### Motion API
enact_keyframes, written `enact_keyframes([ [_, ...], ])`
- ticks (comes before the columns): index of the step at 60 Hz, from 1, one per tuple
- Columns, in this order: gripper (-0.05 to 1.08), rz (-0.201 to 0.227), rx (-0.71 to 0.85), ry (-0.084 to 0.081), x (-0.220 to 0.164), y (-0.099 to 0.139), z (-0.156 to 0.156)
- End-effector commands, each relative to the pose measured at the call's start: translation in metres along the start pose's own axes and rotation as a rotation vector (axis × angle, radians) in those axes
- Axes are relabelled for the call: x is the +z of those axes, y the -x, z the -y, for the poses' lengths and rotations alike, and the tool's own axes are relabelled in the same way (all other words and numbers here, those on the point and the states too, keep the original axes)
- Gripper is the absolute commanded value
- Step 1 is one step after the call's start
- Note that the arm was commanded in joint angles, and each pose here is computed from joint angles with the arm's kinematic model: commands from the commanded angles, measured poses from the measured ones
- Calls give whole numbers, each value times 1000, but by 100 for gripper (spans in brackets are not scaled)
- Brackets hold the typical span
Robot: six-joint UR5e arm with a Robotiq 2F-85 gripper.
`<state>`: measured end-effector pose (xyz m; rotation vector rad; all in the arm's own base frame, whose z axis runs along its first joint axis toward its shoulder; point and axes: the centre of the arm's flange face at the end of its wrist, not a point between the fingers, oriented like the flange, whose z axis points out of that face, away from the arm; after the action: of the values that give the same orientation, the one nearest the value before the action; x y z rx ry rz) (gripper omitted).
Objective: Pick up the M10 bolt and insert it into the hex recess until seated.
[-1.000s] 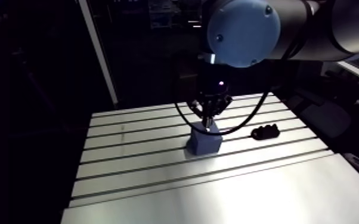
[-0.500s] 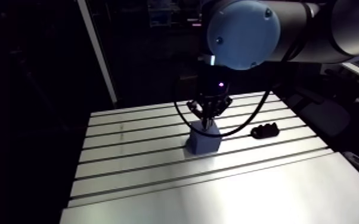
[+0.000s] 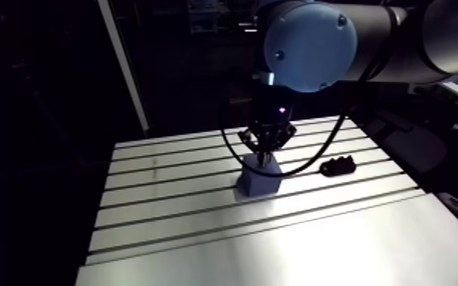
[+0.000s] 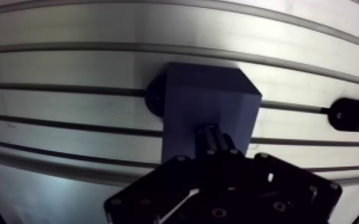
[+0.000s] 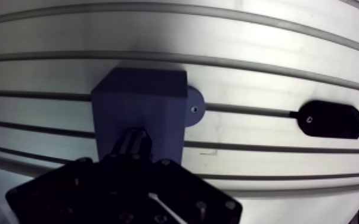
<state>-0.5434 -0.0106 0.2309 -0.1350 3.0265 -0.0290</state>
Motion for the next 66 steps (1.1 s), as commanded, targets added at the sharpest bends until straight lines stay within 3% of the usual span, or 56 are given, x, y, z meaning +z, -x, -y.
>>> enact_keyframes([
  [1, 108, 3, 0, -1, 2, -1, -1],
  [66, 108, 1, 3, -1, 1, -1, -3],
])
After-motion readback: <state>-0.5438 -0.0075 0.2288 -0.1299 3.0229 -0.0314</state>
